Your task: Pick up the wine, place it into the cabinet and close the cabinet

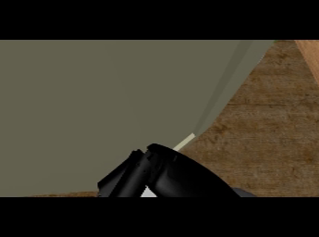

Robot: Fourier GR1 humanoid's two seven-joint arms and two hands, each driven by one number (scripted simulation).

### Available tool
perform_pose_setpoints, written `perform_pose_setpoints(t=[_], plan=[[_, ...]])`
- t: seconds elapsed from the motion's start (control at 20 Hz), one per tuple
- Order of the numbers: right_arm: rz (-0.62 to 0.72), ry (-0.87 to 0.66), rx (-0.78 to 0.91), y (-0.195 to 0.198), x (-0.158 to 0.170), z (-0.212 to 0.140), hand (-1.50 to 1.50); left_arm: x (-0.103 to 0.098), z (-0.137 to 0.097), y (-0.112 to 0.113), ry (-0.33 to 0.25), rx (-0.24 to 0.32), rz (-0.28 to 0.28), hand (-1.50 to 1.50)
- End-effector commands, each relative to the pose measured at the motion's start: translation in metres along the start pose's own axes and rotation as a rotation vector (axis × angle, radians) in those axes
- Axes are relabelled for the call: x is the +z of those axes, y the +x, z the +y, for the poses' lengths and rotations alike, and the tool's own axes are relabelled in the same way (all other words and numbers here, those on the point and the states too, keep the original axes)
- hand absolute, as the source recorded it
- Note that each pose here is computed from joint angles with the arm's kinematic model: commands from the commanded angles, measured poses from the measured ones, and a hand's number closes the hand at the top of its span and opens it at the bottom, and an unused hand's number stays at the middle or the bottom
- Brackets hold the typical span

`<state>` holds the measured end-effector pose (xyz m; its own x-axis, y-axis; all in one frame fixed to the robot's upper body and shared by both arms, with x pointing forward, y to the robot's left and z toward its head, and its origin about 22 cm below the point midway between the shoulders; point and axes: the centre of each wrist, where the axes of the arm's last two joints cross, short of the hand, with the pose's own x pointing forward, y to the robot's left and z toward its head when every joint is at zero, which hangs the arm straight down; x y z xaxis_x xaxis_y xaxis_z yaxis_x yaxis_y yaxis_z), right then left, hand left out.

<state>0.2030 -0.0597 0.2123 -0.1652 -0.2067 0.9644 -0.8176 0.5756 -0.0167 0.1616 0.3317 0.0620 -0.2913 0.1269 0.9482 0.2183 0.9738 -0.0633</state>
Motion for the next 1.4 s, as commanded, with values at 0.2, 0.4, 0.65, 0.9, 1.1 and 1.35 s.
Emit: perform_pose_setpoints(t=[0.2, 0.4, 0.65, 0.9, 1.1, 1.35], plan=[[-0.008, -0.06, -0.061, 0.0, -0.055, -0.024, 1.5, 0.022, 0.014, -0.015, 0.003, 0.012, -0.005, 1.5], [0.01, -0.095, -0.09, -0.019, -0.073, -0.032, 1.5, -0.005, 0.013, 0.015, -0.003, -0.01, 0.0, 1.5], [0.023, -0.156, -0.145, -0.008, -0.068, -0.067, 1.5, -0.008, 0.009, 0.006, 0.006, -0.027, -0.009, 1.5], [0.029, -0.227, -0.146, -0.042, -0.072, -0.091, 1.5, 0.019, 0.015, 0.017, 0.001, -0.016, 0.007, 1.5], [0.073, -0.238, -0.148, -0.055, -0.085, -0.116, 1.5, -0.016, 0.018, 0.01, 0.001, -0.011, 0.0, 1.5], [0.076, -0.293, -0.114, -0.075, -0.088, -0.129, 1.5, -0.021, -0.003, 0.002, -0.014, -0.015, 0.003, 1.5]])
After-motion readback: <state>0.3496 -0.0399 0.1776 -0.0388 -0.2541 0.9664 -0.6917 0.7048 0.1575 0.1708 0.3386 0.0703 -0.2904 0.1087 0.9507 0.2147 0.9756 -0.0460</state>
